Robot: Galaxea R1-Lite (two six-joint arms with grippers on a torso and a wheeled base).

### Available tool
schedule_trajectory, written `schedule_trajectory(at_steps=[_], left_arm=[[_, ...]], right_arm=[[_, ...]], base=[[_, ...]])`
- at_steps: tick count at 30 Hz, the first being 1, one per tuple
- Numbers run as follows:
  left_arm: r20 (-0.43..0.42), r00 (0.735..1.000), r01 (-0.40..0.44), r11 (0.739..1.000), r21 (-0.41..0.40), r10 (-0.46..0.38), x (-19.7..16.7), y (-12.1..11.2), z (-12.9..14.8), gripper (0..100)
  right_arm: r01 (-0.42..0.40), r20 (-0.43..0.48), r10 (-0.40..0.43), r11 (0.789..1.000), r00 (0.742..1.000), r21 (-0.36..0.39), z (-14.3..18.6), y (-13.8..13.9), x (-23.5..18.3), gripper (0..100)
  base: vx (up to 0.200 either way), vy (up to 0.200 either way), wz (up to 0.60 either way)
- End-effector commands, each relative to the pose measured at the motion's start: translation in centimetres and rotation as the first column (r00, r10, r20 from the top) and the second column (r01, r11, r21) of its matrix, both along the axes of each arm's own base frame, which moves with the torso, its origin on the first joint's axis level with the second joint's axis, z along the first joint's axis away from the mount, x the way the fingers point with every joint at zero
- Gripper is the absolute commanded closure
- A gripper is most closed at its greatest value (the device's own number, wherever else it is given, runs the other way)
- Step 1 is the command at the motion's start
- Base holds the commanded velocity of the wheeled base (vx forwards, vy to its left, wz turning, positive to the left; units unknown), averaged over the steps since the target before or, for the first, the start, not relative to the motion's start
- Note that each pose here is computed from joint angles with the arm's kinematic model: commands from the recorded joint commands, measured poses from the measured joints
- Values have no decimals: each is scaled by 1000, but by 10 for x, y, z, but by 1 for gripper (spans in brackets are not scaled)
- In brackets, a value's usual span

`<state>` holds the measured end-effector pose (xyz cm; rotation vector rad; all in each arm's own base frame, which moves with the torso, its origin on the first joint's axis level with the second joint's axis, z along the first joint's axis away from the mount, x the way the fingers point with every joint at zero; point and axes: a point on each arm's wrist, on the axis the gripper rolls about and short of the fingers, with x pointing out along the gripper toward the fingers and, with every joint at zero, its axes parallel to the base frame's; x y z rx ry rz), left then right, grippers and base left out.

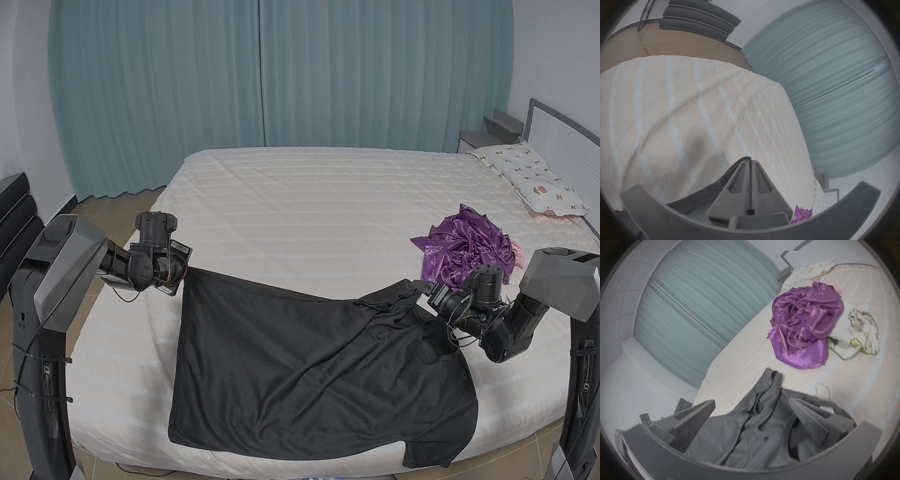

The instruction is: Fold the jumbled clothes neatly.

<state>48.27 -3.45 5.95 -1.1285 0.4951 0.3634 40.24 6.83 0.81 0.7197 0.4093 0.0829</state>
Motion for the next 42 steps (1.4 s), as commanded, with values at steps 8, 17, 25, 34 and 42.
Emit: schedule_trajectory(at_steps=[8, 17, 25, 34, 42], left_arm=[[-27, 997, -71, 997, -14, 71, 25, 31, -41, 100], [-4, 990, -139, 989, -56, 139, 30, 49, -34, 100], [-7, 988, -157, 985, -64, 157, 31, 55, -36, 100], [-16, 989, -150, 987, -58, 149, 30, 52, -39, 100], [-16, 989, -147, 988, -55, 146, 30, 52, -39, 100]], right_arm=[[-68, 36, 77, 974, 996, -217, -37, -1, 57, 0], [-90, 27, 100, 967, 995, -238, -53, 6, 74, 0], [-90, 20, 96, 971, 995, -222, -59, 5, 77, 0], [-120, 6, 125, 970, 992, -213, -69, 9, 78, 0], [-146, 21, 154, 967, 988, -210, -76, 23, 81, 100]], base=[[0, 0, 0], [0, 0, 0], [0, 0, 0], [0, 0, 0], [0, 0, 0]])
